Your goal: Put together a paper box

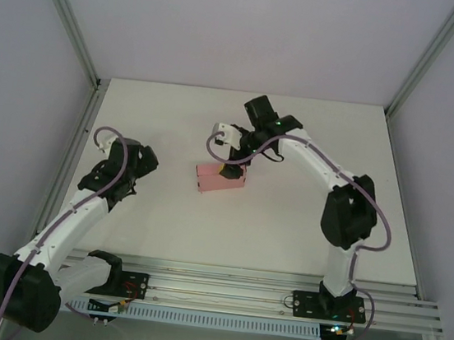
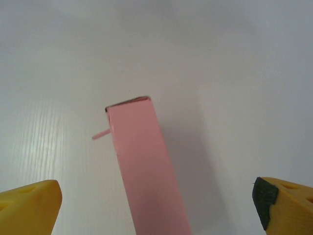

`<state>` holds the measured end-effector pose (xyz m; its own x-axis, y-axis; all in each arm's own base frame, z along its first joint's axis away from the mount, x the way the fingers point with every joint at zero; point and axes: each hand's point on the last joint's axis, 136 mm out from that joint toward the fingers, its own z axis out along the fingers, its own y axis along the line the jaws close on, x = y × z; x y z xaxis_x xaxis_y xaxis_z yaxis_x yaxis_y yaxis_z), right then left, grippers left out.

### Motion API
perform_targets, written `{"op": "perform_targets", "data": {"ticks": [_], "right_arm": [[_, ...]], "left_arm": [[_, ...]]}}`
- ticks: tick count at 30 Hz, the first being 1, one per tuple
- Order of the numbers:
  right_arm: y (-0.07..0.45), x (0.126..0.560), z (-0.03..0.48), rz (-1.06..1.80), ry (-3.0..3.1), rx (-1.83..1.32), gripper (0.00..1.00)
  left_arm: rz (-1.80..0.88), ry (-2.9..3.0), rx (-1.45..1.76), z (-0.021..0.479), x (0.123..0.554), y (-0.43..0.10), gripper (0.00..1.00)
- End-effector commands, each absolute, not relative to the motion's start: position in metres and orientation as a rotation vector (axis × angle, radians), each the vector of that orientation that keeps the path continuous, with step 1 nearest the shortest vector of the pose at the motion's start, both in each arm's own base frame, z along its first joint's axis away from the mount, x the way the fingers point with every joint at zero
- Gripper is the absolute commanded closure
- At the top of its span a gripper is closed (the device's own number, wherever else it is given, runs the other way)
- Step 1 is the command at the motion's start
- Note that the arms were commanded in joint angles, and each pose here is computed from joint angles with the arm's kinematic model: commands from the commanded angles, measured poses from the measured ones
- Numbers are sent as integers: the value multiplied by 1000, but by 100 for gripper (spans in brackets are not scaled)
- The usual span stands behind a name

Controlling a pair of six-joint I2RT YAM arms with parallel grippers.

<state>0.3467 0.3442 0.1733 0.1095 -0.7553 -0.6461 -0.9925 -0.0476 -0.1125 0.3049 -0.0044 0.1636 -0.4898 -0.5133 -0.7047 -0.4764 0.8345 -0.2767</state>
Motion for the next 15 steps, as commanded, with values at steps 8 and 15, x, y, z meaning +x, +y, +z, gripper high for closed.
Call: {"op": "perform_targets", "data": {"ticks": [8,15], "right_arm": [[340,348,108,462,1650,-2187,0],[346,351,104,356,1640,-2189,54]], "left_arm": [[13,2213,-743,147,288,9,0],[13,2223,-735,146,287,9,0]]}}
